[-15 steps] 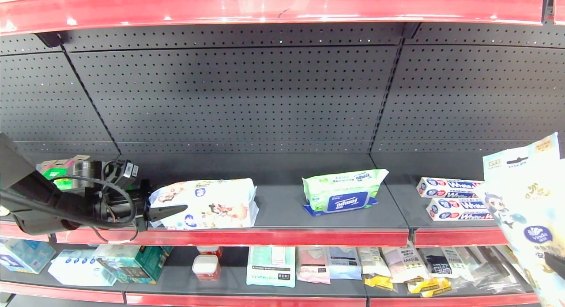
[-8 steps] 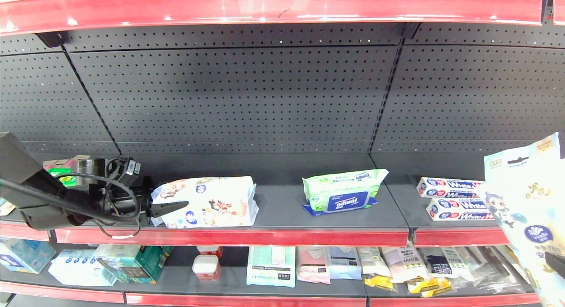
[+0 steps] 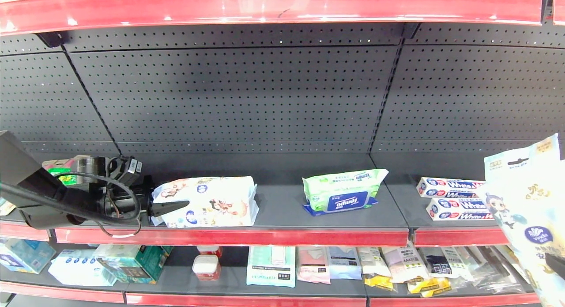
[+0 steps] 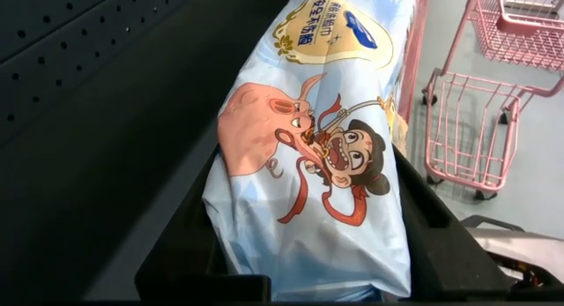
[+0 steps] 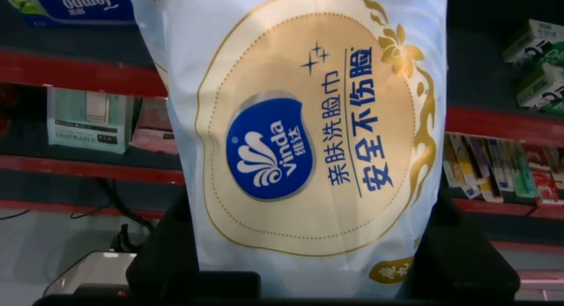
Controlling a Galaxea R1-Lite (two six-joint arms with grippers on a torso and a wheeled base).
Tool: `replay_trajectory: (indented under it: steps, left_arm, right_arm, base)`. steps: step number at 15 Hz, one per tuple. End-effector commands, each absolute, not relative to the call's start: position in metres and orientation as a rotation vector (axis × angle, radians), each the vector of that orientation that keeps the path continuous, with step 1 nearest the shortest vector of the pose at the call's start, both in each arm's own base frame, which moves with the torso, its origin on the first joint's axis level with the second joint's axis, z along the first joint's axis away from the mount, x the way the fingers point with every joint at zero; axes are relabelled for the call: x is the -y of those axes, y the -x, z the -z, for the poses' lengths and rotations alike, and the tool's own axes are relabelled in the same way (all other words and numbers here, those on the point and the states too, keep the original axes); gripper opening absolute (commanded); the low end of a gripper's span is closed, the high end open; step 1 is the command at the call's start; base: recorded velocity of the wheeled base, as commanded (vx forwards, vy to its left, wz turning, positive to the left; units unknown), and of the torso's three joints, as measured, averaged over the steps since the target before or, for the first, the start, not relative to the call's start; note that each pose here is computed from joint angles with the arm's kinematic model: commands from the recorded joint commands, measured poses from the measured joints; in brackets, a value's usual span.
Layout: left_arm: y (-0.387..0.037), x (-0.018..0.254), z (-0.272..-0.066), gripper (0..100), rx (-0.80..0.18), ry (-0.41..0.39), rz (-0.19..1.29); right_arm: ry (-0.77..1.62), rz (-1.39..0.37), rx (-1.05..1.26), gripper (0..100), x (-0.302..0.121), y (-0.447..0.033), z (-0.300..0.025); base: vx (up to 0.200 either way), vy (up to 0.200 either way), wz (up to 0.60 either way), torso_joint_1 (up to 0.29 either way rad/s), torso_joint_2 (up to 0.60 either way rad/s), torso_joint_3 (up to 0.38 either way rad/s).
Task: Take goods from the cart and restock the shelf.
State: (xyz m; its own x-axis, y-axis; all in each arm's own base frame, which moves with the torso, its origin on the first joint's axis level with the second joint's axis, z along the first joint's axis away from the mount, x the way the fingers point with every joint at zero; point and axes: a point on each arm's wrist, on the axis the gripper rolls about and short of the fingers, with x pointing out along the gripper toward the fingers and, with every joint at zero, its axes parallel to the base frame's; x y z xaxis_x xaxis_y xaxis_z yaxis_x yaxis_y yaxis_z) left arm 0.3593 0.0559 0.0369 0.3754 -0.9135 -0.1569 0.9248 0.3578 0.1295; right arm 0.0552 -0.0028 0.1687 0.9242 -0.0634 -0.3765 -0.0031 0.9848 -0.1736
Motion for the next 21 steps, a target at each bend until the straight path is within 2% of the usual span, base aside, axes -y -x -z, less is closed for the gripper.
replay_trajectory:
  steps: [1,19,20,21]
  left_arm:
    - [-0.3589,-0.0559,-0.0395,0,-0.059,-0.214,1.184]
    - [-0.3550,-0.0546,-0.0412,0,-0.091,-0.198,1.168]
    - [-0.3555,-0.0547,-0.0410,100,-0.089,-0.200,1.168]
    - [-0.3556,-0.0547,-0.0405,100,-0.091,-0.198,1.168]
  right_arm:
    - [0.173,0.032,-0.393,0,0.0028,-0.0554,-0.1684]
    - [0.176,0.047,-0.398,0,0.0032,-0.0553,-0.1675]
    - [0.176,0.047,-0.399,0,0.0032,-0.0552,-0.1674]
    - [0.175,0.047,-0.401,0,0.0032,-0.0552,-0.1669]
  base:
    - [0.000,0.000,0.00,0.000,0.00,0.000]
    - [0.000,0.000,0.00,0.000,0.00,0.000]
    - [0.000,0.000,0.00,0.000,0.00,0.000]
    - [0.000,0.000,0.00,0.000,0.00,0.000]
